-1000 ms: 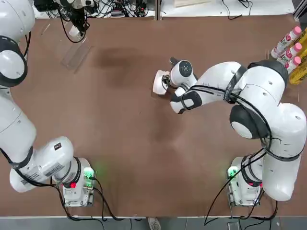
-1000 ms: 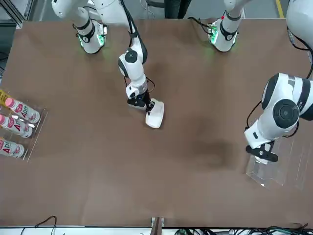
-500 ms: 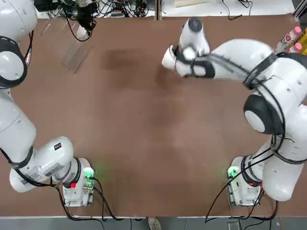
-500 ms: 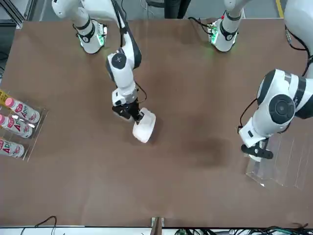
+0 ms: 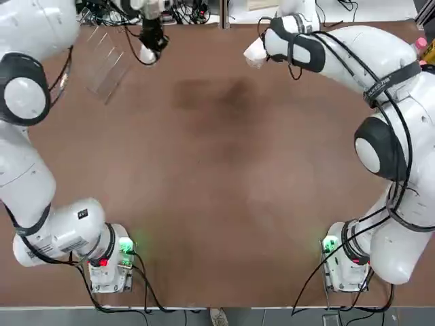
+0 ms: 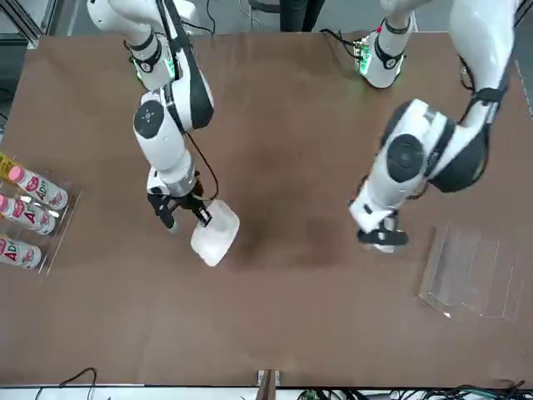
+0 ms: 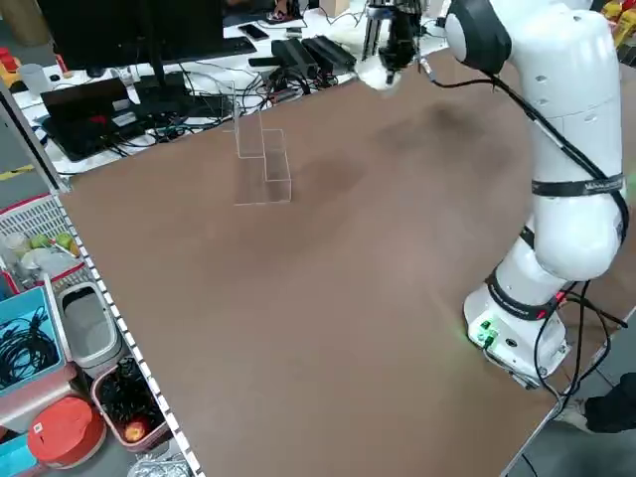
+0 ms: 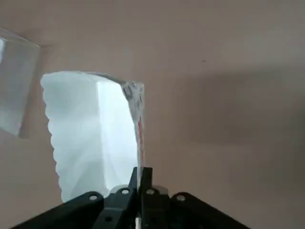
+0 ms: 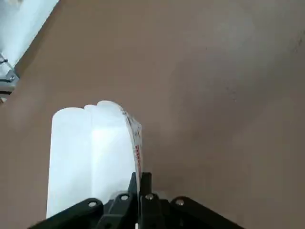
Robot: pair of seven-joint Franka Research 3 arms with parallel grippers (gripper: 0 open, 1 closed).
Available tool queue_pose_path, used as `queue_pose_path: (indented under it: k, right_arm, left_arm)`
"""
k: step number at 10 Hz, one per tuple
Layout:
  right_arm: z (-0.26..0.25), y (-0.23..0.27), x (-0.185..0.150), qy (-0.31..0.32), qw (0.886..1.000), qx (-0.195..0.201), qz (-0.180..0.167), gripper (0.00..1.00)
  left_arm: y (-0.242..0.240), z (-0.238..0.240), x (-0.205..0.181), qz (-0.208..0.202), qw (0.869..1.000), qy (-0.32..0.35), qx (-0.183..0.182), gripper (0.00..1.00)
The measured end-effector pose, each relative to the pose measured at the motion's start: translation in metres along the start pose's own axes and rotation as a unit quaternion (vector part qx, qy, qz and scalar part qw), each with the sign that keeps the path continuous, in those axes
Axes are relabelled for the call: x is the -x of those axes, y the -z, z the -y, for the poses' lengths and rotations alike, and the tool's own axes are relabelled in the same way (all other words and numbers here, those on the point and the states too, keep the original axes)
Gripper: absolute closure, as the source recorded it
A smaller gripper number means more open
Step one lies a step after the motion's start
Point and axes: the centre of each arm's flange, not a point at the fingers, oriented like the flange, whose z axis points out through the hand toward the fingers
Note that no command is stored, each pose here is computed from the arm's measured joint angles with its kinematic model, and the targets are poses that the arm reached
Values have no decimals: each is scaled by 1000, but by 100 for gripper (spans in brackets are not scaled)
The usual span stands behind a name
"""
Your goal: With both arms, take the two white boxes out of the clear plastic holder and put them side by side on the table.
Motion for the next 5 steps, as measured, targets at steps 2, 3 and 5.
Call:
queue_pose_path:
  k: [2, 3, 5]
  right_arm:
    - [5, 6, -15, -85, 995, -51, 14, 98]
    - [6, 5, -20, -109, 992, -62, 8, 98]
    - [2, -14, -30, -164, 984, -66, -9, 98]
  left_arm:
    - [-7, -72, 26, 6, 1000, 7, 3, 98]
    - [-8, -96, 35, 7, 1000, 7, 5, 98]
    - [-11, -104, 36, 10, 1000, 9, 8, 98]
